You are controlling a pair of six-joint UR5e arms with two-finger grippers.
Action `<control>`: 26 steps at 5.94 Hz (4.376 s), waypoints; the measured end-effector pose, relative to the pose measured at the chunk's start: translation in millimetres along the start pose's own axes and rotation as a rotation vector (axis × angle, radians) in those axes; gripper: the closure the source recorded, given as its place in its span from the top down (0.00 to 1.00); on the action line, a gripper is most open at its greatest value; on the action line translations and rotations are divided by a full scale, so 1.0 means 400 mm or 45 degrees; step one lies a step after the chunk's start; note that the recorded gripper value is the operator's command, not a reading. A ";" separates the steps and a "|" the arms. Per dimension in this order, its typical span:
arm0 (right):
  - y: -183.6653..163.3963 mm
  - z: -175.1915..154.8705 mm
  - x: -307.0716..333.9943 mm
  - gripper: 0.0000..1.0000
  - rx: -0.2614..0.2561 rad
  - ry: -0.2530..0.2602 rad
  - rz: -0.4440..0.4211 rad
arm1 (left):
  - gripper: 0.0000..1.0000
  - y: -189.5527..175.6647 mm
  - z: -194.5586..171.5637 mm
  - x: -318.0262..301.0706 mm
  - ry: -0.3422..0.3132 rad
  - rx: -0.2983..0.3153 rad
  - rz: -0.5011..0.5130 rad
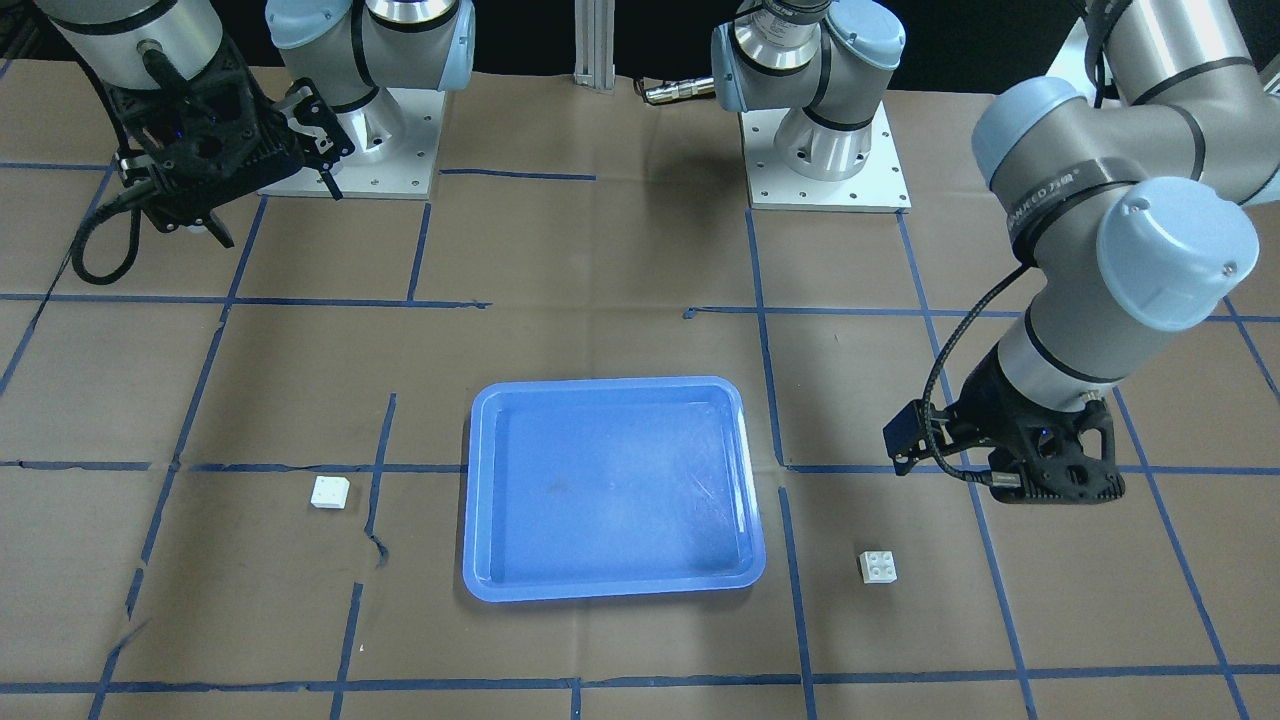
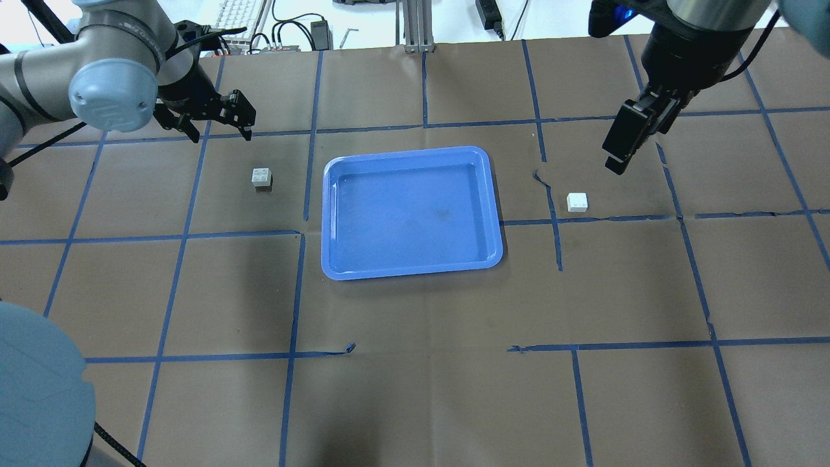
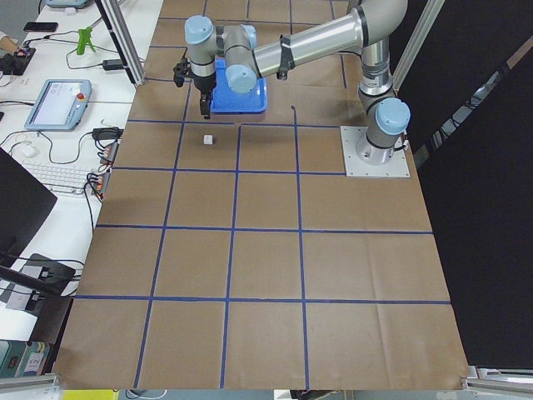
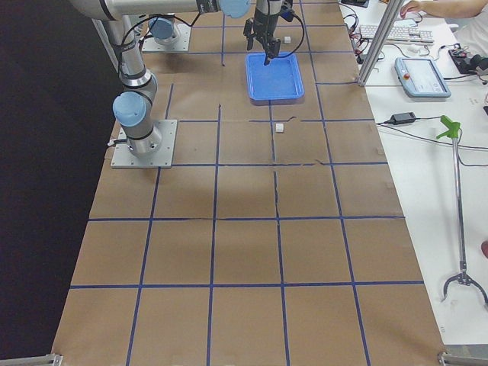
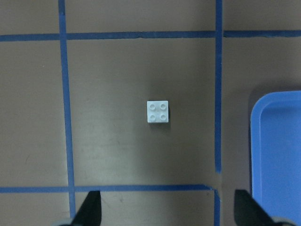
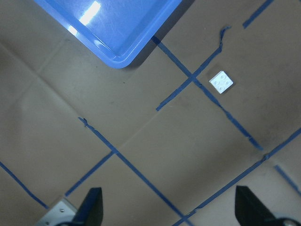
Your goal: Assemble white blocks and place on blue tray
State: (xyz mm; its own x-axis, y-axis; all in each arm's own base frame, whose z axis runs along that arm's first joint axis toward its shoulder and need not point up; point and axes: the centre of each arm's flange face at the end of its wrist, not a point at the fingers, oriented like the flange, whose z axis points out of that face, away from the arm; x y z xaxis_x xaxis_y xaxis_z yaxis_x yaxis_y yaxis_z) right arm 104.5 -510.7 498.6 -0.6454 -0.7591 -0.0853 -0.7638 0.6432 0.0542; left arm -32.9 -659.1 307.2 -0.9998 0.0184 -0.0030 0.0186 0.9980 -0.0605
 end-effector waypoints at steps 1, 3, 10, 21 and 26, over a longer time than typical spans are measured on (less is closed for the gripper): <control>-0.003 0.016 0.058 1.00 0.022 0.033 -0.253 | 0.99 -0.017 0.088 -0.003 0.001 -0.012 0.025; -0.021 0.074 0.168 1.00 0.041 0.082 -0.739 | 0.97 -0.027 0.214 -0.006 0.010 -0.060 0.059; 0.021 0.620 0.357 1.00 0.460 -0.010 -0.871 | 0.34 -0.025 0.321 0.008 0.007 -0.030 0.081; 0.037 0.804 0.372 0.42 0.573 -0.017 -0.916 | 0.39 0.236 0.289 0.689 0.031 -0.024 1.888; 0.021 0.691 0.418 0.33 0.567 0.079 -0.924 | 0.99 0.253 0.183 0.727 0.010 0.004 1.903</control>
State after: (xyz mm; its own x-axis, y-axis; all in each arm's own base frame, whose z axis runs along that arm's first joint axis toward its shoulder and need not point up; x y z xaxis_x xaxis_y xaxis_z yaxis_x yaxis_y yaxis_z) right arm -6.2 -604.7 209.8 -0.0076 -0.9942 0.1076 -0.9201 -0.0352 -0.3901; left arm -321.5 -557.3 227.0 -0.0578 0.9967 -0.0572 0.9983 0.0574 -0.0084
